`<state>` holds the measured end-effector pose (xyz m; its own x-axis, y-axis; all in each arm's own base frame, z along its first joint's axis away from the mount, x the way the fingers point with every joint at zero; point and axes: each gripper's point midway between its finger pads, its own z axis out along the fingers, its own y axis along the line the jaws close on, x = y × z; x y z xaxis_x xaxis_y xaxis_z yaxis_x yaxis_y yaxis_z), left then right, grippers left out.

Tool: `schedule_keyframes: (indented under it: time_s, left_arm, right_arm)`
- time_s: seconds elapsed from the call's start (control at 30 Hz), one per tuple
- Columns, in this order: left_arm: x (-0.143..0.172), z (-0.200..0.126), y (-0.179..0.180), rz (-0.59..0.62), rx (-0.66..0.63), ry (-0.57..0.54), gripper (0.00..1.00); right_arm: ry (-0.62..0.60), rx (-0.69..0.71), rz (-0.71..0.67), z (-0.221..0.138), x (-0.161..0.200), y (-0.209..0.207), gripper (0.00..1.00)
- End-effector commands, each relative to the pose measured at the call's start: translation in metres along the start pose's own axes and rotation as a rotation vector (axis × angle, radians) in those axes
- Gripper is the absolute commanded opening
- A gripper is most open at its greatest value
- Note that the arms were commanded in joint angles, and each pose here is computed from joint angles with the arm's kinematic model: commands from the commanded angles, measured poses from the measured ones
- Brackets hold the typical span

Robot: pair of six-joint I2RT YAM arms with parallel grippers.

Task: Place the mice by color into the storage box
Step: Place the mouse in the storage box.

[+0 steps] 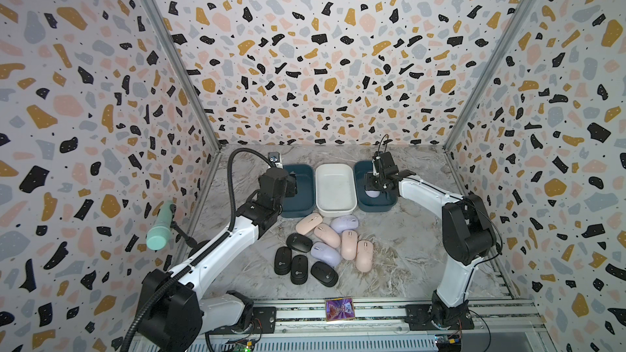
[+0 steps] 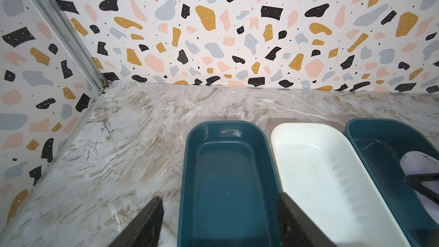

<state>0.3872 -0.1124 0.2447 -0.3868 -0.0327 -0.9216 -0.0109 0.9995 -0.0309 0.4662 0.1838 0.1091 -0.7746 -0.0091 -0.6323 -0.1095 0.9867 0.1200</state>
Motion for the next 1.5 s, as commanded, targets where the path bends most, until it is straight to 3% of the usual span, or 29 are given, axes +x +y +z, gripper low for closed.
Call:
schedule_keyframes:
  time_s: [0.0, 0.57, 1.47]
  left_arm:
    - [-0.023, -0.002, -0.002, 0.006, -0.006, -0.055, 0.74]
    - [-0.027, 0.007, -0.01, -0.003, 0.008, -0.058, 0.74]
    - [-0.027, -0.002, -0.005, -0.021, 0.012, -0.089, 0.74]
  right_arm:
    - [-0.043, -0.035, -0.016, -0.003, -0.025, 0.007, 0.53]
    - [-0.039, -0.035, -0.009, 0.024, -0.034, 0.006, 0.53]
    - [0.029, -0.042, -0.02, 0.066, -0.018, 0.009, 0.57]
